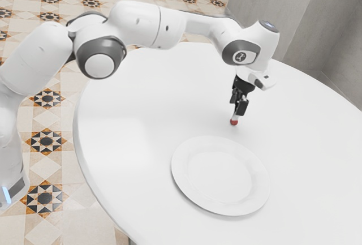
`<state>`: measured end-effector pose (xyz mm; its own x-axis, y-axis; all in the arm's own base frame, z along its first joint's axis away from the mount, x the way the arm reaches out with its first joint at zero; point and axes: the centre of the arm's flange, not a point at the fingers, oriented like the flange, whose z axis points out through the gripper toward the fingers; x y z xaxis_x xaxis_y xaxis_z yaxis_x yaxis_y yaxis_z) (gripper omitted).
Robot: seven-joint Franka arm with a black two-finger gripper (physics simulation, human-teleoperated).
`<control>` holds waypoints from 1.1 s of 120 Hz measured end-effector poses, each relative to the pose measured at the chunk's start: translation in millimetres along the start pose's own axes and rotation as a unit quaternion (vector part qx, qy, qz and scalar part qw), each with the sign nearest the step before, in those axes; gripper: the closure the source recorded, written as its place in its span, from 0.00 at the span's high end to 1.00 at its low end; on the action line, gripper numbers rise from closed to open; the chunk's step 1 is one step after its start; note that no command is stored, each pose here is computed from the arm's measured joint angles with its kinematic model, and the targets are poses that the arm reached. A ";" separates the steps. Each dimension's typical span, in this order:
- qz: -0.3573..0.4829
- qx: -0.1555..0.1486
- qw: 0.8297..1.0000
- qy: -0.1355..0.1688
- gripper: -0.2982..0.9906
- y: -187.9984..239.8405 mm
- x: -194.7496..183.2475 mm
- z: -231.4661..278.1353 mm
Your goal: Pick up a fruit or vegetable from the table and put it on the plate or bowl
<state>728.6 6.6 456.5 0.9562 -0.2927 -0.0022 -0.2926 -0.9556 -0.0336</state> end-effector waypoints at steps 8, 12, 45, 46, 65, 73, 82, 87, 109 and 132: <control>0.005 -0.004 1.000 0.003 0.77 -0.9 1.5 4.0; 0.008 -0.006 1.000 0.004 0.77 -1.0 2.1 5.1; 0.029 -0.012 0.999 0.006 0.77 -0.3 5.9 15.6; 0.030 -0.012 0.999 0.006 0.77 -0.2 6.0 16.1; 0.039 -0.015 0.999 0.007 0.77 1.7 7.5 18.9; 0.042 -0.018 0.999 0.009 0.77 2.0 9.0 22.0; 0.044 -0.021 0.999 0.012 0.77 2.4 10.2 24.1; 0.046 -0.021 0.999 0.013 0.77 2.4 10.7 24.3; 0.050 -0.023 0.998 0.016 0.77 2.1 11.7 27.3; 0.053 -0.026 0.998 0.015 0.77 0.5 10.9 30.2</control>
<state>739.1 3.9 426.3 0.9195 -0.3921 0.0263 -0.3926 -0.9195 0.0176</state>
